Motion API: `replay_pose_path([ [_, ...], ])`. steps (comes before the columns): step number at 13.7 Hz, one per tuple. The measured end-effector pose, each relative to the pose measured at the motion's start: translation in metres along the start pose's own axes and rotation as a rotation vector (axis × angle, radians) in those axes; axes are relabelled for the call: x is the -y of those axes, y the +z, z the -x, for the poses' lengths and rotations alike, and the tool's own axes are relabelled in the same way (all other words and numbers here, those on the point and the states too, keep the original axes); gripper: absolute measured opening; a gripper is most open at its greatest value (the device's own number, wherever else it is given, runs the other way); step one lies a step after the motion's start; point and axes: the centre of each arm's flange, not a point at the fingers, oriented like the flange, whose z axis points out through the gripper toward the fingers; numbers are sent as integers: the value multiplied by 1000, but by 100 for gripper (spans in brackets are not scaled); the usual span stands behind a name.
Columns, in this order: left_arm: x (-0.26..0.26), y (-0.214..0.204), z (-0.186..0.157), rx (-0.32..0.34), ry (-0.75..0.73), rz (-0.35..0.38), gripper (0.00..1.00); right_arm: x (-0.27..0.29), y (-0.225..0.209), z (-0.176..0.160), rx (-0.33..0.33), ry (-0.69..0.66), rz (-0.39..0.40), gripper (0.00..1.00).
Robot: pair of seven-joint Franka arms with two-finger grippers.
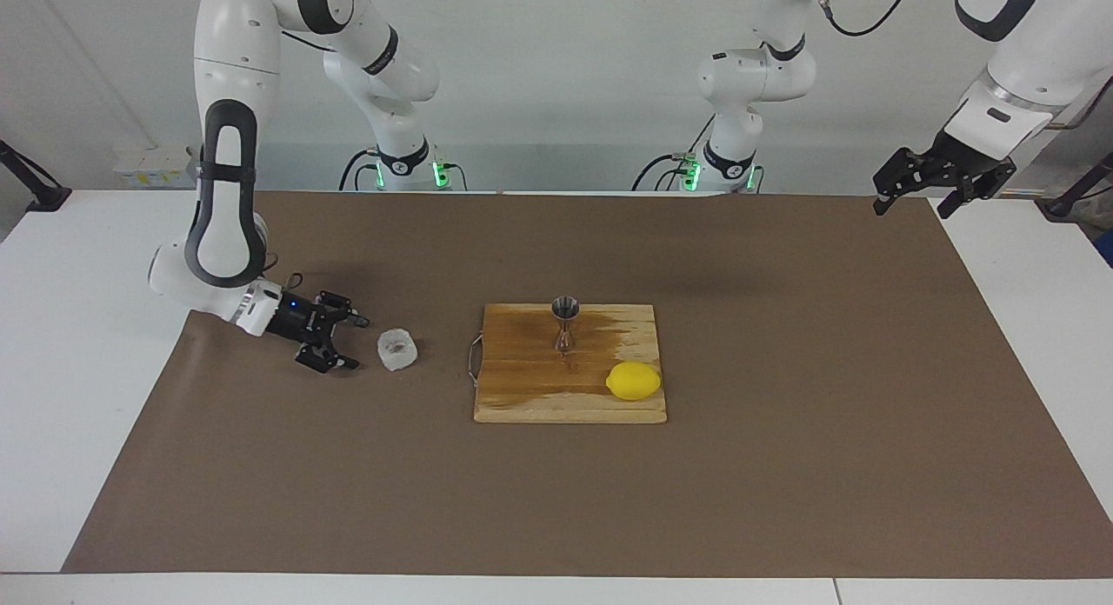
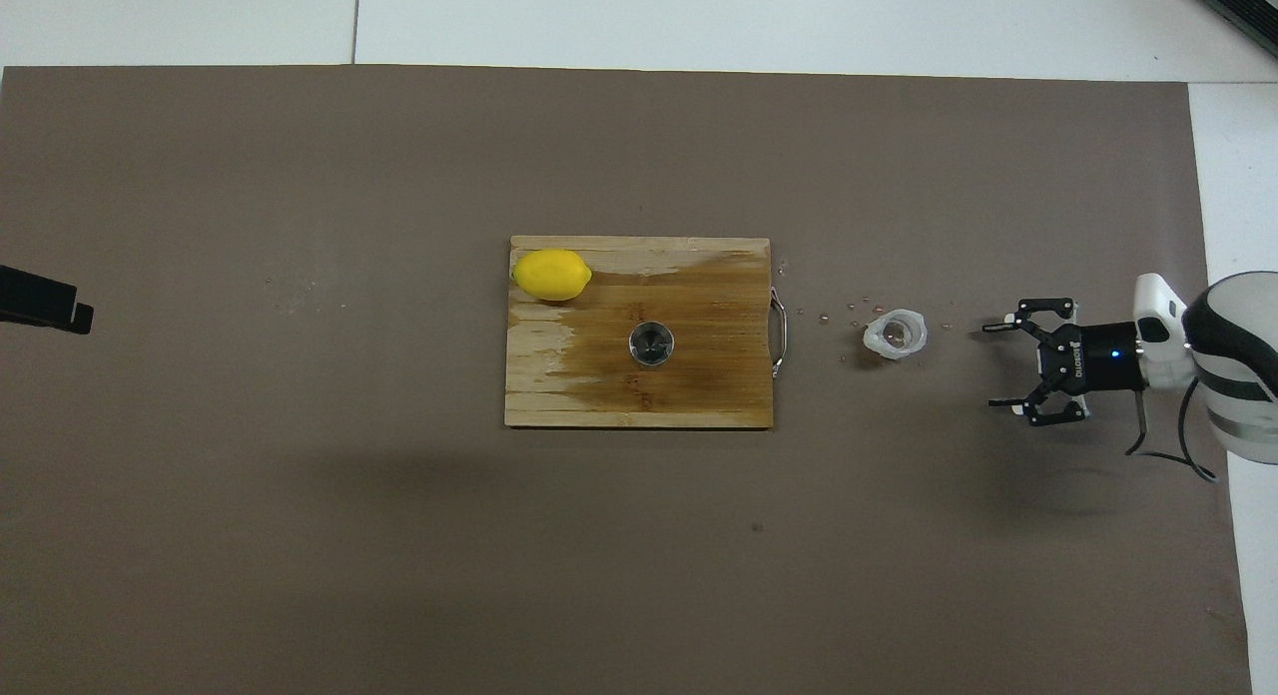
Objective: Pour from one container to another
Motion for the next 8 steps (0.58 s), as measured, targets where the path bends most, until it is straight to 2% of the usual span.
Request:
replay_pose_path([
  [2,0,0,0,0,0,0,100,-1,-35,-25,120,105,-15,100],
  [4,0,0,0,0,0,0,100,-1,-64,-67,225,237,1,100],
  [6,0,0,0,0,0,0,100,-2,-69,-105,298,400,26,100],
  [8,0,0,0,0,0,0,100,-3,-56,-123,371,588,34,100],
])
